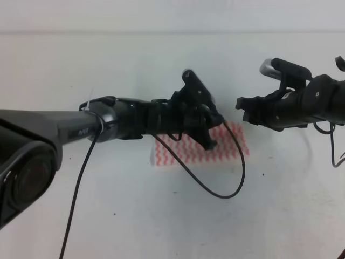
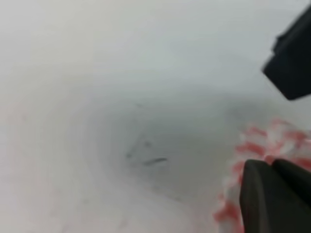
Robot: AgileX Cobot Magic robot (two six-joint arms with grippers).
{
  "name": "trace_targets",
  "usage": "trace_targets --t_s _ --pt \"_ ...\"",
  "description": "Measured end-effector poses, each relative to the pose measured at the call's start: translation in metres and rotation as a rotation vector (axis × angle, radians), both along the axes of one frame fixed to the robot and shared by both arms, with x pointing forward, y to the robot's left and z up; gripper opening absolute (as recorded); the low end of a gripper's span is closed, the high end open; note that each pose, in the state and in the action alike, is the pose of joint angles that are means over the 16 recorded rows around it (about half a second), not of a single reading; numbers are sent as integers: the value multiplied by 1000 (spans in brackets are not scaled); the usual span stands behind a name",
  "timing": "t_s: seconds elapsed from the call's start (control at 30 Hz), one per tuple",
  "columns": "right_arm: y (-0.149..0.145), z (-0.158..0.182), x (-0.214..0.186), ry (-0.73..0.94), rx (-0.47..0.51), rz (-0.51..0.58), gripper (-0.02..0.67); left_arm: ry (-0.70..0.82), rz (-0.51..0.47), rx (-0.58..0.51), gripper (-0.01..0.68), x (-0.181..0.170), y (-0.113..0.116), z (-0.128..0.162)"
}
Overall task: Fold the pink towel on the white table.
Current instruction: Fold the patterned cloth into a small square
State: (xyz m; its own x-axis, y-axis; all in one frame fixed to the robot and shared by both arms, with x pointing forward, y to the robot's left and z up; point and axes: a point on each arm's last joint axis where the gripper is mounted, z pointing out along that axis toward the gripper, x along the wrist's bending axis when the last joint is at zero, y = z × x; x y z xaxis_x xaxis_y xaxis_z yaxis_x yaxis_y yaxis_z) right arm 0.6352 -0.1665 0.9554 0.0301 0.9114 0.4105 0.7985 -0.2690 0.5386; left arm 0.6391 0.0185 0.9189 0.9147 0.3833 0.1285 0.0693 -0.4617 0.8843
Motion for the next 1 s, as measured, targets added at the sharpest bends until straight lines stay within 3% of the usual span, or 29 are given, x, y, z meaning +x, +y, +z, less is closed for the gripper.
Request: trace_targets --t_s 0.4,0.77,1.0 --pt "3 11 5 4 15 21 235 18 108 -2 -4 7 6 30" --pt "9 27 13 19 6 83 209 177 197 24 -4 -4 28 81" --pt "12 23 18 42 -18 120 200 268 258 68 -4 -13 42 89"
